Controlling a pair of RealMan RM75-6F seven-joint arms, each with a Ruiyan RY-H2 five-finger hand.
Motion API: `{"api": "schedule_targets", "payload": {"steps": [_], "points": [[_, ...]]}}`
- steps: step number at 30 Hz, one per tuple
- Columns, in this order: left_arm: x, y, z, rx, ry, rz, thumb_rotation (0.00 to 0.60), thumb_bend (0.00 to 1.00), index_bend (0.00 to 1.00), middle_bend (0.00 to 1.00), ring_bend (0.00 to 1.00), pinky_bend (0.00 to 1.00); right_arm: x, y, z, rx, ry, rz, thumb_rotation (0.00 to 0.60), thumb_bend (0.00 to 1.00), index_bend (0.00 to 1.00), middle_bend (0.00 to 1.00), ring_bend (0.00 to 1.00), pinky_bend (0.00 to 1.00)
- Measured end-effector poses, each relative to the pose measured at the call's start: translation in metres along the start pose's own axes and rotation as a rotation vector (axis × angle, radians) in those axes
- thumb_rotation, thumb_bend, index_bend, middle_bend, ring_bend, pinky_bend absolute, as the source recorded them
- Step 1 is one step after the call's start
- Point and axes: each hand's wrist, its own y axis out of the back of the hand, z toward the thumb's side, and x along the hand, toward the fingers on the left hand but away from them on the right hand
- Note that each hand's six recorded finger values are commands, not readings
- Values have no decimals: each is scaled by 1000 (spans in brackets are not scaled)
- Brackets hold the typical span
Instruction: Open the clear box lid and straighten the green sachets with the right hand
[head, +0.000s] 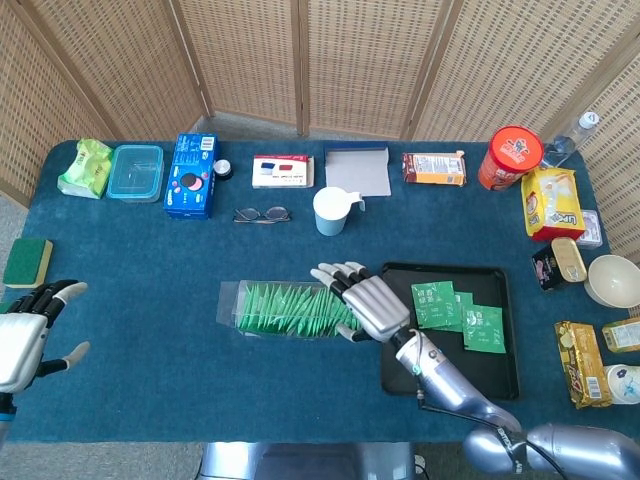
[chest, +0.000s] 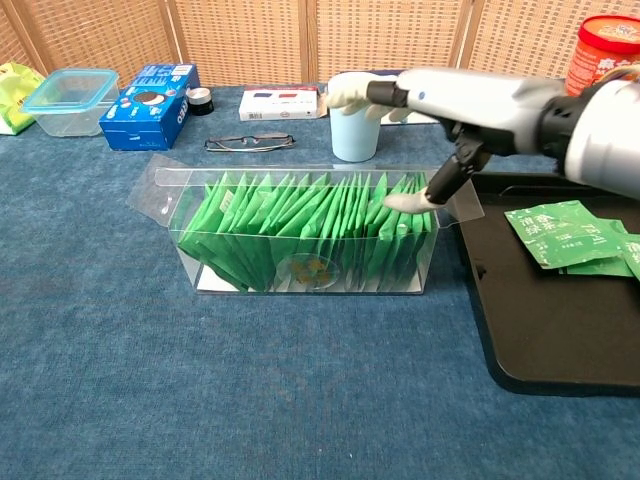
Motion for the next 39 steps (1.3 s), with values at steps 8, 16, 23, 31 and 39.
{"api": "schedule_targets", "payload": {"steps": [8,16,23,31,39], "points": [[0,-2,-2,-5,3,-1,600,191,186,190,169,262,-14,-4,0,29,-24,19,600,472,206,73,102,127],[1,-4,-3,-8,3,-6,600,190,186,190,165,262,-21,9,-1,5,-38,28,600,561,232,73,101,129],[1,-4,-4,-8,4,-4,600,189,186,190,160,262,-26,22,-5,-16,-45,29,600,610,252,73,123,135],[2,-5,-4,-8,3,-4,600,190,186,190,157,262,-31,34,-14,-40,-64,39,600,641,389,102,214,173],[3,-6,-2,-12,-2,-5,600,190,186,190,157,262,-38,44,-20,-56,-71,31,600,663,572,174,300,204]]}}
